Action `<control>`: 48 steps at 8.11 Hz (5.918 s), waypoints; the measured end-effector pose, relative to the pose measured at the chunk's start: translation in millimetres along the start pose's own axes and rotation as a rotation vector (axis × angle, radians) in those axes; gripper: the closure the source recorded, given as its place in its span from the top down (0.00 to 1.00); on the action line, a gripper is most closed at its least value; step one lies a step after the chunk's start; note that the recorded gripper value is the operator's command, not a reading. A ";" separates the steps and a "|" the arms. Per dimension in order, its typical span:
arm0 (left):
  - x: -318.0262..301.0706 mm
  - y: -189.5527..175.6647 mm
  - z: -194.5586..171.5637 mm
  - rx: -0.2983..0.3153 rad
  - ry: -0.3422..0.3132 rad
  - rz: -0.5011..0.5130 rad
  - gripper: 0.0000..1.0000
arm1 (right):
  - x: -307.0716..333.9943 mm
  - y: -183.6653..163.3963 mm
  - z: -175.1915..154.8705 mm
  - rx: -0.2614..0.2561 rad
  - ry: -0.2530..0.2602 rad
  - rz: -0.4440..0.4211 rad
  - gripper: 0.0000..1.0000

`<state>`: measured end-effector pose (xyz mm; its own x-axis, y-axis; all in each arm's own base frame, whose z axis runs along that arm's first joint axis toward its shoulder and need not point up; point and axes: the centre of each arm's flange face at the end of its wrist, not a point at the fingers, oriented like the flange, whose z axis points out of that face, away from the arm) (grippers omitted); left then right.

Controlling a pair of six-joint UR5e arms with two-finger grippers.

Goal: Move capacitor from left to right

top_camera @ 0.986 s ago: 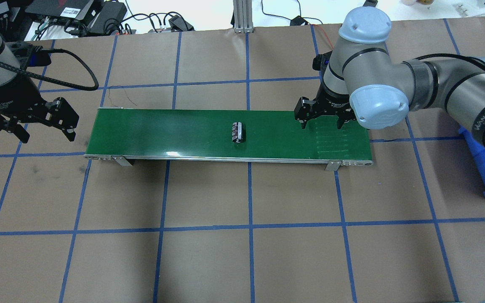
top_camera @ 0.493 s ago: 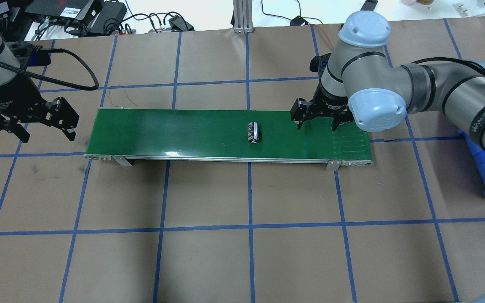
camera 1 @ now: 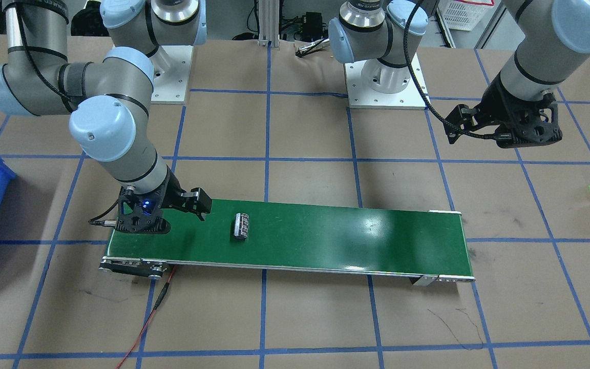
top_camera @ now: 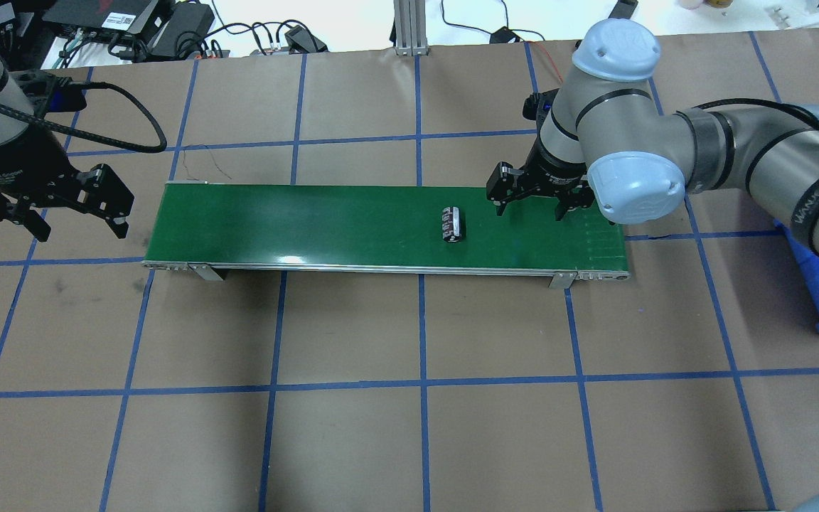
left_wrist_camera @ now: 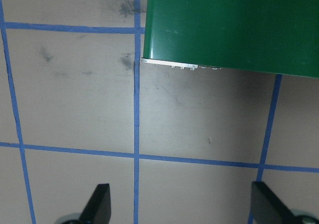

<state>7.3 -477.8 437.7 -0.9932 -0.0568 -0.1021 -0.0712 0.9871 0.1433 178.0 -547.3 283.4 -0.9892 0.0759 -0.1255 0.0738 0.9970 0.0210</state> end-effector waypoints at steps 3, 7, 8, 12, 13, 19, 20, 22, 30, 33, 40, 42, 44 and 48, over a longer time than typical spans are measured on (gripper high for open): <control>0.0 -0.1 -0.2 0.001 0.000 0.000 1.00 | -3.9 -0.4 4.7 0.002 0.000 0.037 1.00; 0.0 -0.2 -0.3 0.002 0.000 0.001 1.00 | -5.3 -0.9 9.2 -0.003 0.004 0.042 1.00; -0.1 -0.2 -0.3 0.002 0.000 0.001 1.00 | -5.8 -1.3 13.3 -0.009 0.008 0.040 0.99; -0.2 -0.1 -0.3 0.002 -0.002 0.002 1.00 | 1.5 -2.8 23.3 -0.027 0.085 -0.029 0.00; -0.3 -0.2 -0.4 0.002 -0.002 0.002 1.00 | 5.8 -2.2 24.7 -0.039 0.125 -0.070 0.00; -0.3 -0.4 -0.6 0.004 -0.003 0.002 1.00 | 67.8 -35.7 -58.8 0.021 0.223 -0.136 0.00; -0.3 -0.4 -0.6 0.005 -0.002 0.002 1.00 | 109.3 -44.6 -88.0 0.034 0.238 -0.154 0.00; -0.3 -0.4 -0.6 0.004 -0.002 0.002 1.00 | 218.6 -50.6 -121.7 0.028 0.248 -0.217 0.00; -0.2 -0.4 0.0 0.005 -0.002 0.004 1.00 | 495.4 -29.0 -78.3 -0.027 0.224 -0.423 0.08; -0.2 1.1 -1.7 0.008 -0.004 0.007 1.00 | 509.0 -27.1 -48.0 -0.061 0.193 -0.411 1.00; 9.6 4.2 -10.2 0.025 0.028 -0.061 1.00 | 440.6 -10.3 -147.1 0.030 0.209 -0.380 1.00; 16.5 5.6 -12.6 0.029 0.053 -0.089 1.00 | 341.3 -1.4 -189.3 0.048 0.198 -0.323 1.00; 28.6 6.6 -13.1 0.030 0.054 -0.098 1.00 | 231.0 12.6 -208.6 0.054 0.183 -0.246 1.00; 40.2 9.9 -14.2 0.029 0.043 -0.081 1.00 | 74.4 50.1 -204.6 0.015 0.157 -0.212 1.00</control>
<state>-34.6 -472.4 449.1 -0.9873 -0.1426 -0.0696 -0.1496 0.9828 0.1078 82.2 -494.1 478.1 -0.9903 -0.1359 0.0300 -0.1361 0.9907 -0.0046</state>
